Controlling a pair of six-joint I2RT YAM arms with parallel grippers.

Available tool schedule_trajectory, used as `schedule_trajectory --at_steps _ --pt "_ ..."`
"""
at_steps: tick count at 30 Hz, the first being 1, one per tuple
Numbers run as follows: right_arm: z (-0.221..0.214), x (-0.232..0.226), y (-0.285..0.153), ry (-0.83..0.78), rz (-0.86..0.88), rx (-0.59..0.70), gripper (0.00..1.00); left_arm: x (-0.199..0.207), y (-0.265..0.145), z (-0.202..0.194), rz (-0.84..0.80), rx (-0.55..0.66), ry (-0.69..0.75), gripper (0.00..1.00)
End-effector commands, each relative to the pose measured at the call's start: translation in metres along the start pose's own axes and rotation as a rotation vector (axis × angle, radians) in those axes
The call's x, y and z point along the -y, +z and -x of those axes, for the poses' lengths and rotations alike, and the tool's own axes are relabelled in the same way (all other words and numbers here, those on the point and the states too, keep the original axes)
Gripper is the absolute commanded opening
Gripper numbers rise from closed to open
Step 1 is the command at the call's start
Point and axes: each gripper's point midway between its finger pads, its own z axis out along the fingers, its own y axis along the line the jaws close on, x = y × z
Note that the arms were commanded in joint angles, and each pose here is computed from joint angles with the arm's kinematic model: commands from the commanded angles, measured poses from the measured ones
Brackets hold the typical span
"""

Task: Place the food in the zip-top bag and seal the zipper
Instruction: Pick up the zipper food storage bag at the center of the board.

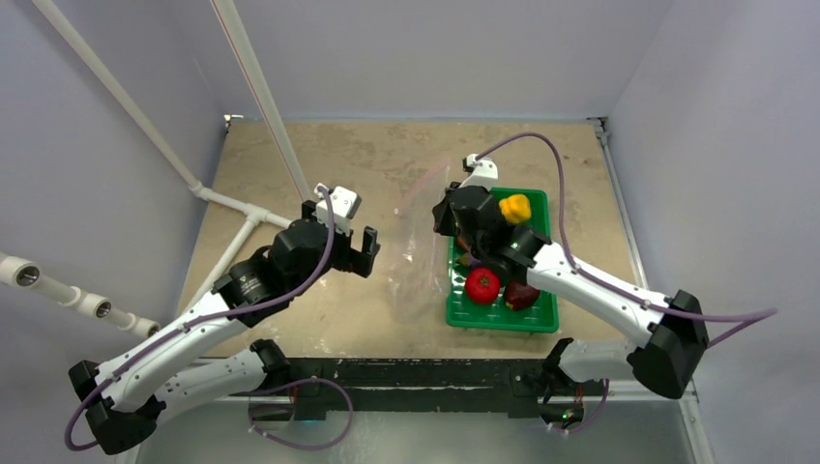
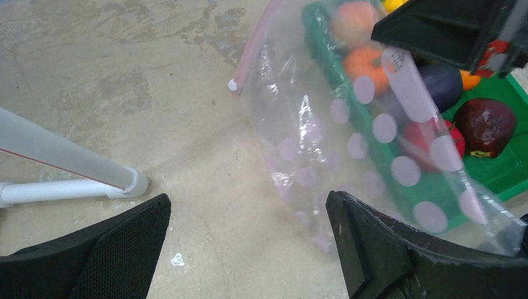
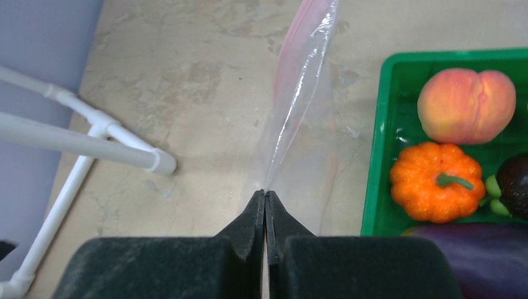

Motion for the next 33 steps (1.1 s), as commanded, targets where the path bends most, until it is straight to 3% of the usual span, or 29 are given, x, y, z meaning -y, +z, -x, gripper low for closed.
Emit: schedule_trajectory --at_steps 1,13,22,33 --pt "0.028 -0.016 -0.025 -0.075 0.094 0.079 0.0 0.012 0.0 0.023 -0.049 0.044 -0.032 0.97" --pt "0.031 -0.06 -0.076 -0.172 0.295 0.126 0.0 0.014 0.014 0.048 0.028 0.09 -0.268 0.99" --pt "0.042 -0.079 -0.109 -0.192 0.358 0.171 0.0 0.002 0.021 0.065 -0.039 0.094 -0.453 0.97" --pt "0.056 -0.101 -0.152 -0.282 0.548 0.154 0.0 0.0 -0.018 0.071 -0.124 0.117 -0.316 0.91"
